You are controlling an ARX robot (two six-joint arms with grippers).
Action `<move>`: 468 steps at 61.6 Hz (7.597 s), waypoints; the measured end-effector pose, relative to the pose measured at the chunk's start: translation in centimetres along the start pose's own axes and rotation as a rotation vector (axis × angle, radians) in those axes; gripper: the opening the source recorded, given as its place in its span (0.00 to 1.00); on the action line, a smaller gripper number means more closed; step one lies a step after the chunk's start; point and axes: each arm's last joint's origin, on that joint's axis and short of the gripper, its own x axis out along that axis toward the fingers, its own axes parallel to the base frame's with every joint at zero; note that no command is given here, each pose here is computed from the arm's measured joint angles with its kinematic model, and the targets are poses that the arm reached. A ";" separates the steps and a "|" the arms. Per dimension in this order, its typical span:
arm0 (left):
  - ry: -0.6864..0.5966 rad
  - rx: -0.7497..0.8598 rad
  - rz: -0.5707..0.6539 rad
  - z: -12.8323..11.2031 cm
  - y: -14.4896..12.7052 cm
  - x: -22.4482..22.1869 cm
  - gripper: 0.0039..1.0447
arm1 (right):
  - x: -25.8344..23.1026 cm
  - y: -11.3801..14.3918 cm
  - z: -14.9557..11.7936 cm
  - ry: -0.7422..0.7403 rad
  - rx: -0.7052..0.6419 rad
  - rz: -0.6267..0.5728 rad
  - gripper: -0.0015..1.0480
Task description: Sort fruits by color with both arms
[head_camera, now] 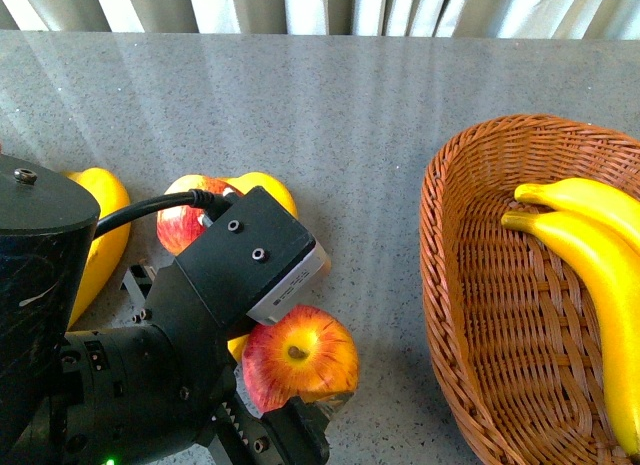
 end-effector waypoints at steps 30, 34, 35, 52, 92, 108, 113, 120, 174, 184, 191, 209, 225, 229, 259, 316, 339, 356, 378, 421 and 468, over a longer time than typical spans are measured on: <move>-0.049 -0.046 0.067 0.1 1.0 -4.8 0.68 | 0.0 0.0 0.0 0.000 0.000 0.000 0.91; -0.075 -0.065 0.113 0.2 1.8 -5.8 0.68 | 0.0 0.0 0.0 0.000 0.000 0.000 0.91; -0.084 -0.073 0.128 0.2 2.1 -6.1 0.68 | 0.0 0.0 0.0 0.000 0.000 0.000 0.91; -0.296 -0.298 0.471 0.3 7.3 -11.5 0.68 | 0.0 0.0 0.0 0.000 0.000 0.000 0.91; -0.278 -0.699 0.930 -6.6 10.3 -17.8 0.68 | 0.0 0.0 0.0 0.000 0.000 0.000 0.91; -0.271 -0.552 0.873 -5.3 9.1 -16.6 0.91 | 0.0 0.0 0.0 0.000 0.000 0.000 0.91; -0.278 -0.483 0.821 -4.4 8.5 -15.9 0.91 | 0.0 0.0 0.0 0.000 0.000 0.000 0.91; -0.268 -0.361 0.710 -2.6 7.6 -14.1 0.91 | 0.0 0.0 0.0 0.000 0.000 0.000 0.91; -0.131 -0.124 0.432 3.3 7.8 -2.6 0.91 | 0.0 0.0 0.0 0.000 0.000 0.000 0.91; -0.122 -0.139 0.442 3.1 7.9 -2.4 0.91 | 0.0 0.0 0.0 0.000 0.000 0.000 0.91; -0.116 -0.154 0.448 3.0 8.0 -2.1 0.91 | 0.0 0.0 0.0 0.000 0.000 0.000 0.91; -0.100 -0.180 0.456 2.7 8.1 -1.4 0.91 | 0.0 0.0 0.0 0.000 0.000 0.000 0.91; -0.078 -0.185 0.458 2.4 8.1 -0.8 0.91 | 0.0 0.0 0.0 0.000 0.000 0.000 0.91; -0.072 -0.190 0.466 2.3 8.1 -0.6 0.91 | 0.0 0.0 0.0 0.000 0.000 0.000 0.91; -0.042 -0.218 0.502 2.0 8.2 0.6 0.91 | 0.0 0.0 0.0 0.000 0.000 0.000 0.91; -0.346 -0.434 0.673 1.6 9.3 -9.7 0.68 | 0.0 0.0 0.0 0.000 0.000 0.000 0.91; -0.415 -0.612 0.891 -4.2 9.8 -18.3 0.68 | 0.0 0.0 0.0 0.000 0.000 0.000 0.91; -0.402 -0.653 0.937 -7.4 8.3 -20.6 0.68 | 0.0 0.0 0.0 0.000 0.000 0.000 0.91; -0.395 -0.692 0.983 -9.8 7.1 -22.2 0.90 | 0.0 0.0 0.0 0.000 0.000 0.000 0.91; -0.643 -0.263 0.982 -4.8 1.3 -24.4 0.41 | 0.0 0.0 0.0 0.000 0.000 -0.001 0.91; -0.648 -0.235 0.982 -2.9 -1.5 -21.3 0.01 | 0.0 0.0 0.0 0.000 0.000 0.000 0.91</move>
